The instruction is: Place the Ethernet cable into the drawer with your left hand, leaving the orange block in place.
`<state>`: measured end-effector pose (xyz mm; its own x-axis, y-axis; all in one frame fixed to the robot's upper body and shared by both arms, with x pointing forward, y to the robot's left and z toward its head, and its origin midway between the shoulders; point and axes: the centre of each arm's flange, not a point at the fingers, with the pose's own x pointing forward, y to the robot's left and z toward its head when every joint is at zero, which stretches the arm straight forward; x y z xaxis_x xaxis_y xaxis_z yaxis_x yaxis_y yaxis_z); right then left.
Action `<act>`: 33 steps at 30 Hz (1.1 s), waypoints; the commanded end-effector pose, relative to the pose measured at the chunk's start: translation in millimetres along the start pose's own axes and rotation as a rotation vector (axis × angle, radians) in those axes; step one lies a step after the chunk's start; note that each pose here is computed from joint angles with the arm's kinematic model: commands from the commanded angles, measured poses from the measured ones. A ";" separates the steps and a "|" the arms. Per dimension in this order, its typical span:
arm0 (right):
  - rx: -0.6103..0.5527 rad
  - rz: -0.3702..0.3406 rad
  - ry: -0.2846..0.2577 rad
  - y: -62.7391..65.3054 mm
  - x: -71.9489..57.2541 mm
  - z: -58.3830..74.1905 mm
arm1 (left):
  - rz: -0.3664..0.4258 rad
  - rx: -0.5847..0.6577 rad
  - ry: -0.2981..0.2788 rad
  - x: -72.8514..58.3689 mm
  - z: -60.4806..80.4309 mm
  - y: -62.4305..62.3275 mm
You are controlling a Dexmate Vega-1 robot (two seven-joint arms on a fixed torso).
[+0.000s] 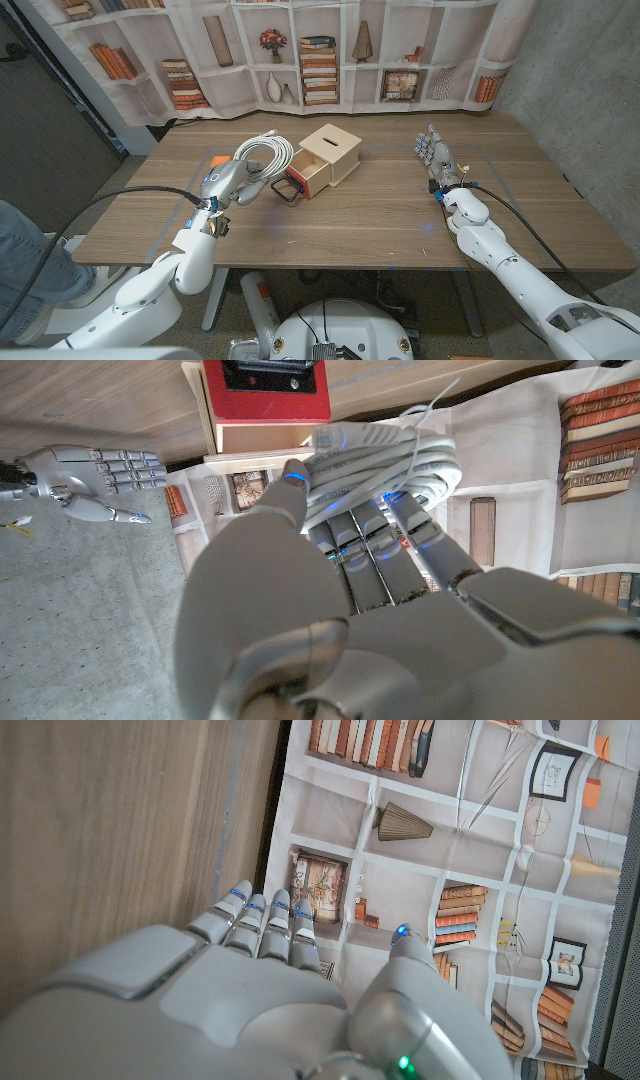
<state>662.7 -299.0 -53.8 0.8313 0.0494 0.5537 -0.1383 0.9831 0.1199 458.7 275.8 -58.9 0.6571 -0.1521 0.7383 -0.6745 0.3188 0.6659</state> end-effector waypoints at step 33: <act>0.003 -0.013 -0.001 -10.9 -9.9 0.3 | 0.056 -0.063 -0.093 34.5 15.6 -12.8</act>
<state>658.3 -308.9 -57.8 0.8318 0.0405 0.5536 -0.1323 0.9831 0.1269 475.6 257.0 -45.2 0.5936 -0.2034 0.7786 -0.6932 0.3623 0.6231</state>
